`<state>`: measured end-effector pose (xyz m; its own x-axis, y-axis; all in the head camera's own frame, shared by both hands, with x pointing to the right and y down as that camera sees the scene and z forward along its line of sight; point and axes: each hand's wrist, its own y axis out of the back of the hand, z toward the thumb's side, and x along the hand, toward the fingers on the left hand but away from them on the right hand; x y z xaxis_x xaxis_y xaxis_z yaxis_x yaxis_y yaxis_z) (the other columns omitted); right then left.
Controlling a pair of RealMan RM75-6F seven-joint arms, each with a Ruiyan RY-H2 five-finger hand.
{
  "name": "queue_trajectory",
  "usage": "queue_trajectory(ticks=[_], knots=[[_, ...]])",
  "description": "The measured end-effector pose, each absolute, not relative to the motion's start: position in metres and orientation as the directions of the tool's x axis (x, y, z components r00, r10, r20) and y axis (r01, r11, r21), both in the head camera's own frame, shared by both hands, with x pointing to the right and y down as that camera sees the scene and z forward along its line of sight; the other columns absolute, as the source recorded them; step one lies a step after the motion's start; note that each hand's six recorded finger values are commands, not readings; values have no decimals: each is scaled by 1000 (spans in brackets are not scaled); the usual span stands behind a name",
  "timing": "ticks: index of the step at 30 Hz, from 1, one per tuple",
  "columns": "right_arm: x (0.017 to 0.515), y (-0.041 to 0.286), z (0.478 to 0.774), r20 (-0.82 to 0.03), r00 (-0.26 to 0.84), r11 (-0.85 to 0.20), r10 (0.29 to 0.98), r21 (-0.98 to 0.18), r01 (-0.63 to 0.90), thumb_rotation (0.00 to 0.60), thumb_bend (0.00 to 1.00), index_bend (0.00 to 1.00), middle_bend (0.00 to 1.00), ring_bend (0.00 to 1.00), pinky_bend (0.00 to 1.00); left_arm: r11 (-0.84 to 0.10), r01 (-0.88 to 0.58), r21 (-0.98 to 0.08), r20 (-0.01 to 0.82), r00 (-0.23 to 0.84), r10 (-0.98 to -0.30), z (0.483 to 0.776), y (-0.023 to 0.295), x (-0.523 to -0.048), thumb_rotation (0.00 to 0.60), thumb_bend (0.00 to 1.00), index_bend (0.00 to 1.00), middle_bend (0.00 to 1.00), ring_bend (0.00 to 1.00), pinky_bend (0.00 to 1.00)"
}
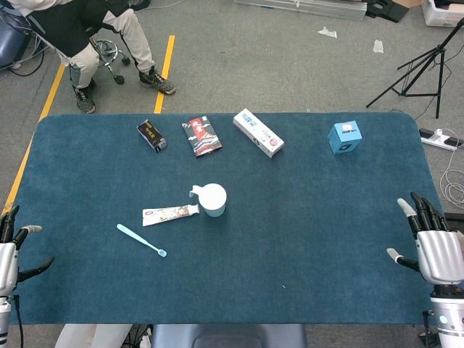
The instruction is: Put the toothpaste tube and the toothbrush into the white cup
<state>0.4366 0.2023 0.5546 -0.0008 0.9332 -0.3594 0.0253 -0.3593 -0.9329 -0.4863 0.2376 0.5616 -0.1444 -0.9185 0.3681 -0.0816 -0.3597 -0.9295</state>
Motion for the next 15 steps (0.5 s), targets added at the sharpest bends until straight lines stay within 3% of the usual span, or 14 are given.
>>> queue_trajectory(ticks=[15], knots=[[432,202,558,-392,41,-393,919,-918,46,600,41,135,0,0,180,-369,-65,-927,374,-142,-917,564,241,-485,600,108,334,9,0,0]])
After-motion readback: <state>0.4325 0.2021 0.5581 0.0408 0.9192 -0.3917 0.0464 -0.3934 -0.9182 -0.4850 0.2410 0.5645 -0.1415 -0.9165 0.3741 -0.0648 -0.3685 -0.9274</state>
